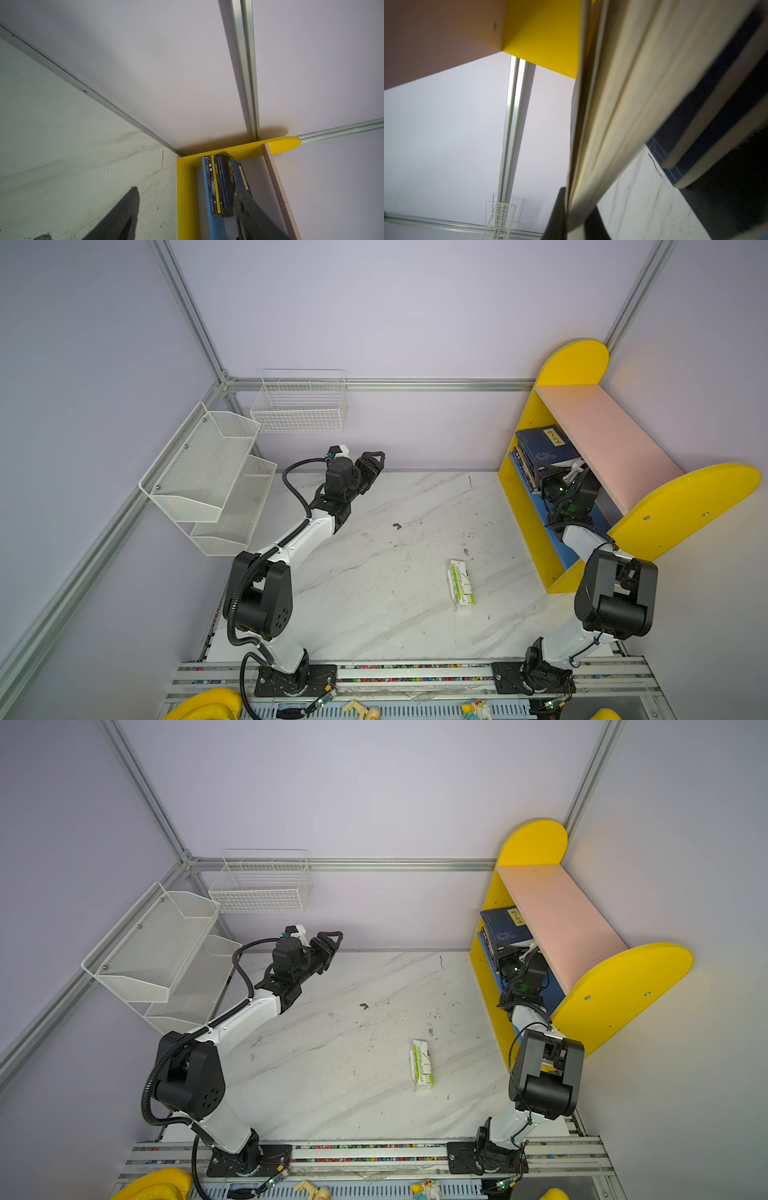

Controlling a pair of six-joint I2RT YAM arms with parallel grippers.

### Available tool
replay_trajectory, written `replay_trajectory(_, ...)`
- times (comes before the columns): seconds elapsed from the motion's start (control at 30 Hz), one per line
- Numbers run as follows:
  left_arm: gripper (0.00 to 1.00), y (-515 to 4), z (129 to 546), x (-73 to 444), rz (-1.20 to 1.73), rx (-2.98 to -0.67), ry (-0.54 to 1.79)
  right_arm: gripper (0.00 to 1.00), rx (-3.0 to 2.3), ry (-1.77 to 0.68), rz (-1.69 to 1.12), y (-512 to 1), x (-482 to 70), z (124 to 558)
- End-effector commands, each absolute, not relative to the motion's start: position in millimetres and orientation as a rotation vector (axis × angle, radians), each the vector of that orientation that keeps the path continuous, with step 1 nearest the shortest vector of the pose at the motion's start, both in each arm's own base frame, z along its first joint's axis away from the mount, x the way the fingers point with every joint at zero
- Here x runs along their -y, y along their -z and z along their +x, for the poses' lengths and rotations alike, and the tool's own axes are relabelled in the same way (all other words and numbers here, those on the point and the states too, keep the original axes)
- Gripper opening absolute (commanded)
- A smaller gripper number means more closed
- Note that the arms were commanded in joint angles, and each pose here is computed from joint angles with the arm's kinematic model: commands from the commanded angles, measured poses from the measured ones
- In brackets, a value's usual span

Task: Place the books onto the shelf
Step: 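Push the book down flat onto the shelf books with the right gripper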

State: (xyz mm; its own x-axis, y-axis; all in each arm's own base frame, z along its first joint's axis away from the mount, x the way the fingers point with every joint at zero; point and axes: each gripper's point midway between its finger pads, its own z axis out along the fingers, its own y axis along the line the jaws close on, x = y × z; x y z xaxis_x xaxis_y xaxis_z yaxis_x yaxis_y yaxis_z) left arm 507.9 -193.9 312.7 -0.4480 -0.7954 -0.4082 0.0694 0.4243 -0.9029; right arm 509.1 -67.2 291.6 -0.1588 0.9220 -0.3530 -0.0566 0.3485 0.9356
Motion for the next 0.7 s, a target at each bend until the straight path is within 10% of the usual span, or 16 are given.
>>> replay_trajectory(0.0,0.71,-324.1,499.9,186.1,-0.633,-1.706,1.182,0.01,-1.310,-1.051,0.695,-348.0,75.4,504.4)
replay_trajectory(0.67,0.71,-315.1,498.7,176.4,-0.676,-1.722,1.176,0.02,-1.503,-0.888,0.801,-306.8,100.7,547.7)
